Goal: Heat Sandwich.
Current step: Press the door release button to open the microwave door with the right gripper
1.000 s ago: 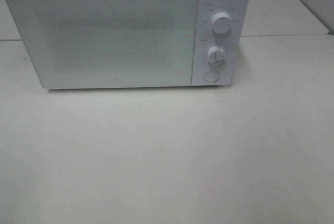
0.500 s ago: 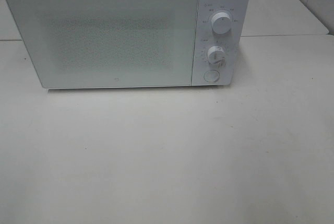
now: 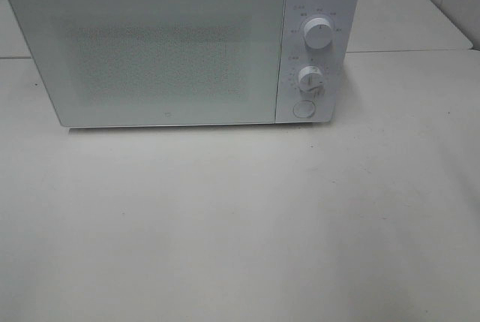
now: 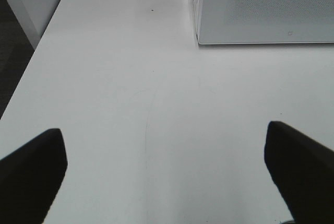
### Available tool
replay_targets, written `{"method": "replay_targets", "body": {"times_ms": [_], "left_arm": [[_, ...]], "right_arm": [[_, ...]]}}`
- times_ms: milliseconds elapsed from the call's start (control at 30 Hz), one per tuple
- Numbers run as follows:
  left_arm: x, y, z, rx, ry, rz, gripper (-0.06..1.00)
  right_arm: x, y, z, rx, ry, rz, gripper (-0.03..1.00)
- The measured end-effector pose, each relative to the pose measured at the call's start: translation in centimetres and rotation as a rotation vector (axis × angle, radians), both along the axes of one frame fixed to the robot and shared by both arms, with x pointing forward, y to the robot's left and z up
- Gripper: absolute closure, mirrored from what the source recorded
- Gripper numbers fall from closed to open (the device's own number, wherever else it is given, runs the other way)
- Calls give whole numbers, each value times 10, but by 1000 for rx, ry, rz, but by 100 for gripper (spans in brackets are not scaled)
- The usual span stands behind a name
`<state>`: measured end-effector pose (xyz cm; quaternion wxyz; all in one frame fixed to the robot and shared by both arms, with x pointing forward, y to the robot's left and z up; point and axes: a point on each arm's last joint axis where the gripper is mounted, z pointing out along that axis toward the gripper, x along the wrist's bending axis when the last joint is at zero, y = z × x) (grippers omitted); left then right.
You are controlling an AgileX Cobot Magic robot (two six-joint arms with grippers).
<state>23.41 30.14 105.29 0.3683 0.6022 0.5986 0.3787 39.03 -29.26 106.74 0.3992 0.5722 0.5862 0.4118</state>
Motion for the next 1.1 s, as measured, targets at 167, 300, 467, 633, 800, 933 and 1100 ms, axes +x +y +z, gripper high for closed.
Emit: {"method": "replay_targets", "body": {"times_ms": [167, 300, 467, 633, 800, 933, 1100], "left_arm": [[0, 0, 0, 0, 0, 0, -3], [0, 0, 0, 0, 0, 0, -3], [0, 0, 0, 0, 0, 0, -3], [0, 0, 0, 0, 0, 0, -3], [0, 0, 0, 0, 0, 0, -3], [0, 0, 0, 0, 0, 0, -3], [0, 0, 0, 0, 0, 0, -3]], "right_arm": [[24, 3, -7, 5, -23, 17, 21], [48, 6, -18, 12, -42, 35, 21], [64, 8, -32, 16, -29, 44, 21], [79, 10, -50, 24, -23, 57, 21], [83, 10, -68, 58, -50, 50, 21], [77, 9, -89, 125, -76, -12, 21], [72, 23, -103, 73, -110, 10, 21]]}}
